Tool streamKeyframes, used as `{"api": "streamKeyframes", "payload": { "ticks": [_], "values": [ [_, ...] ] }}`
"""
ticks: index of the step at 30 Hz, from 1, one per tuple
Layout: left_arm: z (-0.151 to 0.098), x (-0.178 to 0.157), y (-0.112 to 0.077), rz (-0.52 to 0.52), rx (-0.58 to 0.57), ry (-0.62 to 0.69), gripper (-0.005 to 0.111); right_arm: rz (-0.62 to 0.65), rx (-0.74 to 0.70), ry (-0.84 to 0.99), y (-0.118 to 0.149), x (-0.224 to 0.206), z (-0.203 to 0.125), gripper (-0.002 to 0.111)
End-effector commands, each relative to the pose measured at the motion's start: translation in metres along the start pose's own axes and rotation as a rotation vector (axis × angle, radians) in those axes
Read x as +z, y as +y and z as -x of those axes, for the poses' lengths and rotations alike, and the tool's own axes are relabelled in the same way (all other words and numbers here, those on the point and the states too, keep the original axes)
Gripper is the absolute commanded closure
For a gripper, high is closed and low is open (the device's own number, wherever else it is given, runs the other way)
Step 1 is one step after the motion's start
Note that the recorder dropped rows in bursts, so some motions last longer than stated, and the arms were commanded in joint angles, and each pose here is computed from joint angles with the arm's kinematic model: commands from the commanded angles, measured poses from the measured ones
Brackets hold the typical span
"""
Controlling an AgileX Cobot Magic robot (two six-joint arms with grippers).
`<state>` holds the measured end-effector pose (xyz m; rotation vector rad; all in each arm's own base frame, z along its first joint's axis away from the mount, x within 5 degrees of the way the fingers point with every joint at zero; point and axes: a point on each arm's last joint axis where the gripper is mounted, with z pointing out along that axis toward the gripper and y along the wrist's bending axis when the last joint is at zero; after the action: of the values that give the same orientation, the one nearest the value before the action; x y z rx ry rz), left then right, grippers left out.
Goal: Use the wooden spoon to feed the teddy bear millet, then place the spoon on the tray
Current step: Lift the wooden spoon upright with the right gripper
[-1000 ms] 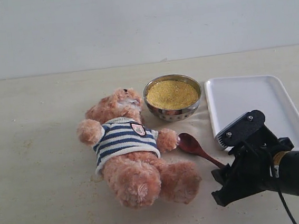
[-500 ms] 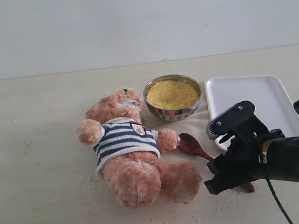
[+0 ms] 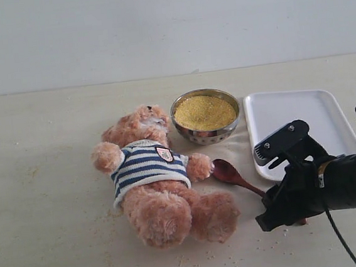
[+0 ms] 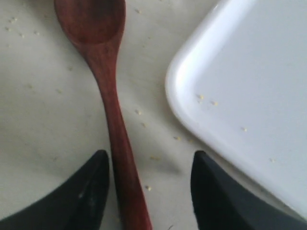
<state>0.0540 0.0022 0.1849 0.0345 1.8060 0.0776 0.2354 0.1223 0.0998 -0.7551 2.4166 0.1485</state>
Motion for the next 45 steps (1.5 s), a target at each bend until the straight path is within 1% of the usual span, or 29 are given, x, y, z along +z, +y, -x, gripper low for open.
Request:
{"api": "streamKeyframes", "payload": {
  "ticks": [1, 2, 3, 4, 9, 12, 16, 20, 28, 32, 35, 39, 42, 45],
  "values": [
    [0.000, 0.000, 0.000, 0.001, -0.005, -0.012, 0.102, 0.010, -0.018, 0.096, 0.000, 0.000, -0.011, 0.084],
    [0.000, 0.000, 0.000, 0.001, -0.005, -0.012, 0.102, 0.009, -0.013, 0.097, 0.000, 0.000, -0.011, 0.097],
    [0.000, 0.000, 0.000, 0.001, -0.005, -0.012, 0.102, 0.009, -0.011, 0.095, 0.000, 0.000, -0.010, 0.106],
    [0.000, 0.000, 0.000, 0.001, -0.005, -0.012, 0.102, 0.009, -0.004, 0.095, 0.000, 0.000, -0.010, 0.108],
    [0.000, 0.000, 0.000, 0.001, -0.005, -0.012, 0.102, 0.016, 0.002, 0.083, 0.004, -0.002, -0.008, 0.108],
    [0.000, 0.000, 0.000, 0.001, -0.005, -0.012, 0.102, 0.022, 0.005, 0.029, 0.009, -0.011, 0.000, 0.108],
    [0.000, 0.000, 0.000, 0.001, -0.005, -0.012, 0.102, 0.012, 0.037, -0.093, 0.007, -0.039, 0.018, 0.108],
    [0.000, 0.000, 0.000, 0.001, -0.005, -0.012, 0.102, 0.003, 0.056, -0.177, 0.005, -0.070, 0.030, 0.108],
    [0.000, 0.000, 0.000, 0.001, -0.005, -0.012, 0.102, -0.005, 0.101, -0.255, 0.003, -0.120, 0.034, 0.108],
    [0.000, 0.000, 0.000, 0.001, -0.005, -0.012, 0.102, -0.011, 0.093, -0.377, 0.002, -0.144, 0.037, 0.108],
    [0.000, 0.000, 0.000, 0.001, -0.005, -0.012, 0.102, -0.013, 0.094, -0.512, 0.003, -0.161, 0.032, 0.108],
    [0.000, 0.000, 0.000, 0.001, -0.005, -0.012, 0.102, -0.011, 0.102, -0.637, 0.006, -0.174, 0.007, 0.108],
    [0.000, 0.000, 0.000, 0.001, -0.005, -0.012, 0.102, -0.003, 0.125, -0.691, 0.008, -0.180, -0.010, 0.108],
    [0.000, 0.000, 0.000, 0.001, -0.005, -0.012, 0.102, -0.001, 0.136, -0.708, 0.008, -0.186, -0.017, 0.108]
  ]
}}
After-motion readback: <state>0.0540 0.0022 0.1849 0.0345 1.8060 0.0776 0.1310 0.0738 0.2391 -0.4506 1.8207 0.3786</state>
